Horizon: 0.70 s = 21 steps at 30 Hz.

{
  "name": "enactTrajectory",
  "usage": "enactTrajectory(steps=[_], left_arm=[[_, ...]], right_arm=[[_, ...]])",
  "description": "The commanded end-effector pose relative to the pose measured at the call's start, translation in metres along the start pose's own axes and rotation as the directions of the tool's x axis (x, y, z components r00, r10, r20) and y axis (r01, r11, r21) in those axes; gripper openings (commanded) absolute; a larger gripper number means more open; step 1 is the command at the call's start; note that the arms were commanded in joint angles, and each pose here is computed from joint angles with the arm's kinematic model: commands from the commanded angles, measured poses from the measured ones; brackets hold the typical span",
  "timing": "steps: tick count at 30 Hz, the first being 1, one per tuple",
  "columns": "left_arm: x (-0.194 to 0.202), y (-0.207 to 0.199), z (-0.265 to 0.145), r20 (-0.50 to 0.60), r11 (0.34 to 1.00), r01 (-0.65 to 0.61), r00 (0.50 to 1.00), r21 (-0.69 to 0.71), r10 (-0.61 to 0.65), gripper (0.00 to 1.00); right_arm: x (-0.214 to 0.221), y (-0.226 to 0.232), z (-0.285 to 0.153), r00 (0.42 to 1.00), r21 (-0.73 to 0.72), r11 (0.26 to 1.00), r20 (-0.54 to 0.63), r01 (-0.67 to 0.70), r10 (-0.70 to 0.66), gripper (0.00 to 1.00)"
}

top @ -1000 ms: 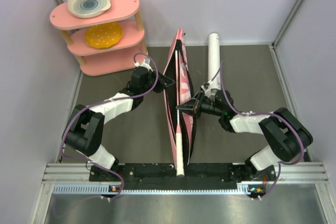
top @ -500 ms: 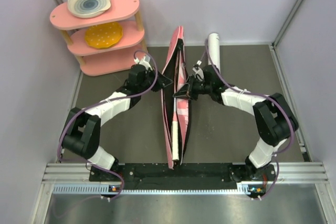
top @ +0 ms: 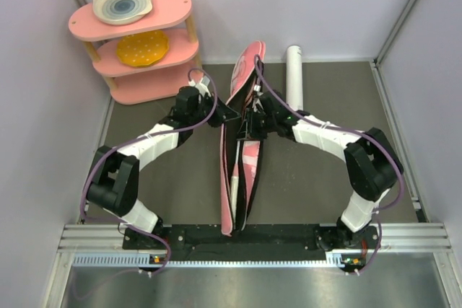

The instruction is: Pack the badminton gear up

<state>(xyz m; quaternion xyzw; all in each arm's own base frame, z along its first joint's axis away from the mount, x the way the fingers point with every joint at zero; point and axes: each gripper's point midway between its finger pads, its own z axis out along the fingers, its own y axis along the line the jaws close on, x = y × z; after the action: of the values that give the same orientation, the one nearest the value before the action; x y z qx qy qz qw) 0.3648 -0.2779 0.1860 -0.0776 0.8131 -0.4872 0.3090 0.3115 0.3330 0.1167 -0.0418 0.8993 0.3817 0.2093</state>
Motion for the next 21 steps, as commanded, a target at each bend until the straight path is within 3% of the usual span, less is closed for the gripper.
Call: enactTrajectory(steps=[1,3,7,9,11,13,14,21], left_arm=[[0.017,-0.034,-0.008,-0.107,0.989,0.022,0.994,0.146,-0.007,0.0],[0.016,-0.031,-0.01,-0.111,0.991,0.017,0.994,0.135,-0.002,0.0],[0.018,-0.024,-0.012,-0.121,0.993,0.007,0.993,0.121,0.007,0.0],[0.02,-0.024,-0.012,-0.14,0.992,0.007,0.99,0.124,0.011,0.0],[0.02,-0.026,-0.012,-0.147,0.992,0.006,0.989,0.127,0.013,0.0],[0.023,-0.024,-0.012,-0.165,0.993,0.013,0.986,0.12,0.007,0.0],[0.022,-0.025,-0.013,-0.163,0.993,0.009,0.986,0.12,0.011,0.0],[0.027,-0.026,-0.015,-0.203,0.992,-0.022,0.978,0.124,0.047,0.0]], right_arm=[[-0.033,0.026,-0.014,0.986,0.052,0.997,0.156,0.058,-0.065,0.28],[-0.028,0.029,-0.036,0.982,0.06,0.995,0.164,0.085,-0.094,0.41],[-0.014,0.024,-0.08,0.972,0.124,0.978,0.147,0.167,-0.184,0.49],[-0.021,0.018,-0.107,0.951,0.195,0.963,0.212,0.185,-0.226,0.59],[-0.02,0.003,-0.123,0.948,0.265,0.951,0.229,0.159,-0.222,0.7],[-0.038,-0.011,-0.139,0.929,0.343,0.937,0.32,0.069,-0.186,0.78],[-0.043,-0.013,-0.141,0.924,0.35,0.936,0.346,0.031,-0.16,0.87],[-0.067,-0.009,-0.104,0.93,0.336,0.936,0.367,-0.106,-0.027,0.87]])
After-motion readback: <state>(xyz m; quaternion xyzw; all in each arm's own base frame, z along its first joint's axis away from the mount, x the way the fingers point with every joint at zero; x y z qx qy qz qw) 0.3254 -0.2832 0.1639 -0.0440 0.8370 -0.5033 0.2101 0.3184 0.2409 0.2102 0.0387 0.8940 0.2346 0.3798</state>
